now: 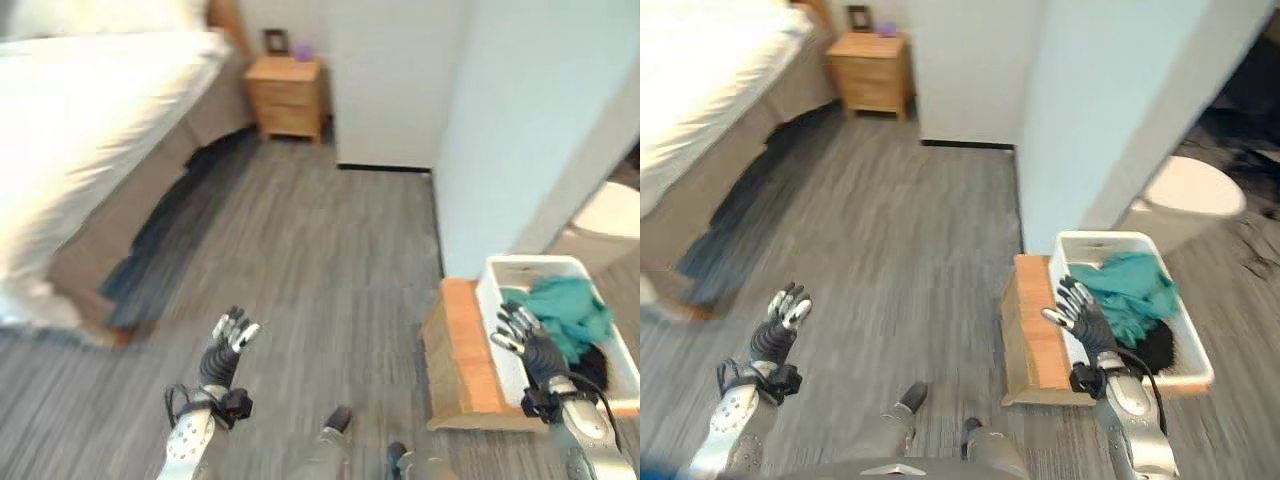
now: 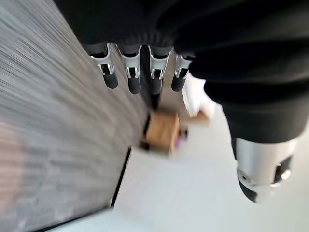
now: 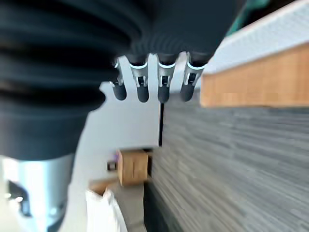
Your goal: Pick up bed clothes into laundry basket.
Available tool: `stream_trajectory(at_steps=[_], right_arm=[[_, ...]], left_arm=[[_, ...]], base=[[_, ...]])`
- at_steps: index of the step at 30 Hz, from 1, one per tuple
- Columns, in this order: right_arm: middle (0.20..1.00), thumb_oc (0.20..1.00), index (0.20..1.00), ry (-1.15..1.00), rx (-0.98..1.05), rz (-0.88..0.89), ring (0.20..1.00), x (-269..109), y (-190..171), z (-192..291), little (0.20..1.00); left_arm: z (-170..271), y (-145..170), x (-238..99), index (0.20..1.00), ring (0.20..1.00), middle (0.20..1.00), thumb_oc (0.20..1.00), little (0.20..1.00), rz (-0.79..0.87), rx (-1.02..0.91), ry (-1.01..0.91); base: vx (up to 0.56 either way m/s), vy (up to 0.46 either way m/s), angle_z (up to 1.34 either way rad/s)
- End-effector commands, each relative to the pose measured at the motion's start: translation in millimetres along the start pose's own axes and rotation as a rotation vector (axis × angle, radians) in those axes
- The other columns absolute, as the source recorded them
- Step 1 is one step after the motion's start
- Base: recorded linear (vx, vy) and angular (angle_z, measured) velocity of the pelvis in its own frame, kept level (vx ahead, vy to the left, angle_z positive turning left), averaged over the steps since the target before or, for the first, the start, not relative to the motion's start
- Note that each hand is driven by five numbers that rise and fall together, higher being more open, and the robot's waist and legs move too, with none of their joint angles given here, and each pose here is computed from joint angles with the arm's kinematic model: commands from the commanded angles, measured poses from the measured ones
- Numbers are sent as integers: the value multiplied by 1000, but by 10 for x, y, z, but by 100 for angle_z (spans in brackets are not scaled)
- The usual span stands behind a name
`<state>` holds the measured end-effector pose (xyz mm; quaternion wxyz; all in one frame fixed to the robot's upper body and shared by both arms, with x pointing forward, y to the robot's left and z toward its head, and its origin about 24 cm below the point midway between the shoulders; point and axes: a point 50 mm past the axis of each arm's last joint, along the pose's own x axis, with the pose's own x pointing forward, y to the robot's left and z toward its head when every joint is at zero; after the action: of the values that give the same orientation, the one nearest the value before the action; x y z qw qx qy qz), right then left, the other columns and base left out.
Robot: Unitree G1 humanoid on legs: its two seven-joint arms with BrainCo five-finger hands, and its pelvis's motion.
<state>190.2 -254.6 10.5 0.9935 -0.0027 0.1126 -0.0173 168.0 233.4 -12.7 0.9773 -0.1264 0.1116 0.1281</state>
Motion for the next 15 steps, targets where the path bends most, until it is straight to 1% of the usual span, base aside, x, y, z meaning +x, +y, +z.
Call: stream_trajectory(at_steps=[1, 2, 4, 6, 7, 8, 11, 12, 15], right_arm=[[1000, 1000, 1000, -98, 25, -29, 1000, -8, -49, 186, 1000], [1000, 1000, 1000, -86, 25, -41, 1000, -35, -71, 154, 1000], [1000, 1000, 1000, -78, 28, -73, 1000, -95, -116, 109, 1000], [1000, 1000, 1000, -85, 45, -81, 1000, -113, -115, 100, 1000], [1000, 1000, 1000, -77, 58, -93, 1000, -129, -110, 71, 1000], [1000, 1000, 1000, -71, 76, -95, 1000, -141, -72, 36, 1000], [1000, 1000, 1000, -76, 25, -34, 1000, -39, 37, 80, 1000], [1000, 1000, 1000, -77, 25, -33, 1000, -35, 39, 81, 1000], [1000, 1000, 1000, -90, 8, 41, 1000, 35, 172, 126, 1000]], left_arm=[[312, -54, 169, 1000, 1000, 1000, 1000, 1000, -50, 1, -127], [293, -47, 159, 1000, 1000, 1000, 1000, 1000, -53, 1, -116], [307, -66, 197, 1000, 1000, 1000, 1000, 1000, -70, 32, -114], [354, -106, 253, 1000, 1000, 1000, 1000, 1000, -84, 49, -129], [348, -137, 281, 1000, 1000, 1000, 1000, 1000, -94, 49, -125], [371, -275, 359, 1000, 1000, 1000, 1000, 1000, -136, 44, -131], [422, -345, 371, 1000, 1000, 1000, 1000, 1000, -150, 70, -157], [424, -344, 371, 1000, 1000, 1000, 1000, 1000, -149, 70, -158], [431, -284, 363, 1000, 1000, 1000, 1000, 1000, -157, 148, -158]], base=[[-405, -145, 278], [-406, -151, 216], [-154, -15, 135], [-161, 37, 219], [-149, 196, 159], [-92, 247, 179], [-49, 229, 218], [-33, 126, 93], [-6, 91, 20]])
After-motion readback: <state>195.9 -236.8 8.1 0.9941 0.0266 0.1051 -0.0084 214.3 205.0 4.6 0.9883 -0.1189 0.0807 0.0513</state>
